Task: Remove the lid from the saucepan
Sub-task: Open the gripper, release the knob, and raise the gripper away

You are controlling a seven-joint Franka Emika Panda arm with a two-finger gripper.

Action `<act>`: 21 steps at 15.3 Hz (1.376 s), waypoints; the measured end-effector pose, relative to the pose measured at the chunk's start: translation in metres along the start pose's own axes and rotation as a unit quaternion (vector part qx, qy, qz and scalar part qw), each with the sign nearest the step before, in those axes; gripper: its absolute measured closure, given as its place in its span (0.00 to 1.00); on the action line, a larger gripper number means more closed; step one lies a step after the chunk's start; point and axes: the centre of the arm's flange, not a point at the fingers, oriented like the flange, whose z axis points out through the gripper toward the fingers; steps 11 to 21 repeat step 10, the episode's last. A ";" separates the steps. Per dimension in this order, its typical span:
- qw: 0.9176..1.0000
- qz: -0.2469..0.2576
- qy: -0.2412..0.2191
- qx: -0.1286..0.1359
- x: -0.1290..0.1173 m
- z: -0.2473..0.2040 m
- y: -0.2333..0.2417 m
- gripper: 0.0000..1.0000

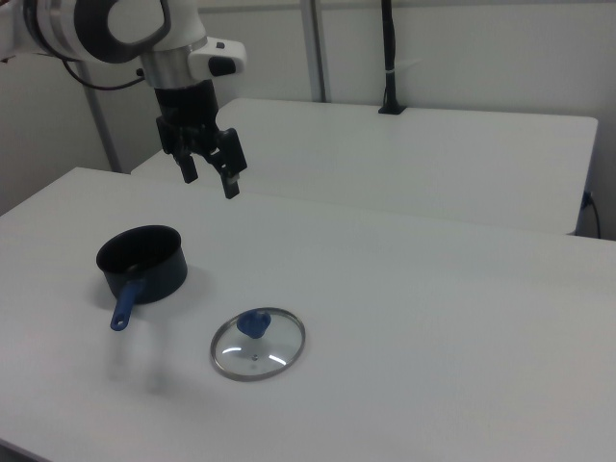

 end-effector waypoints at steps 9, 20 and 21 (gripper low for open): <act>0.997 -0.076 0.021 -0.001 0.013 -0.007 0.007 0.00; 0.997 -0.076 0.021 -0.001 0.014 -0.007 0.007 0.00; 0.997 -0.076 0.021 -0.001 0.014 -0.007 0.007 0.00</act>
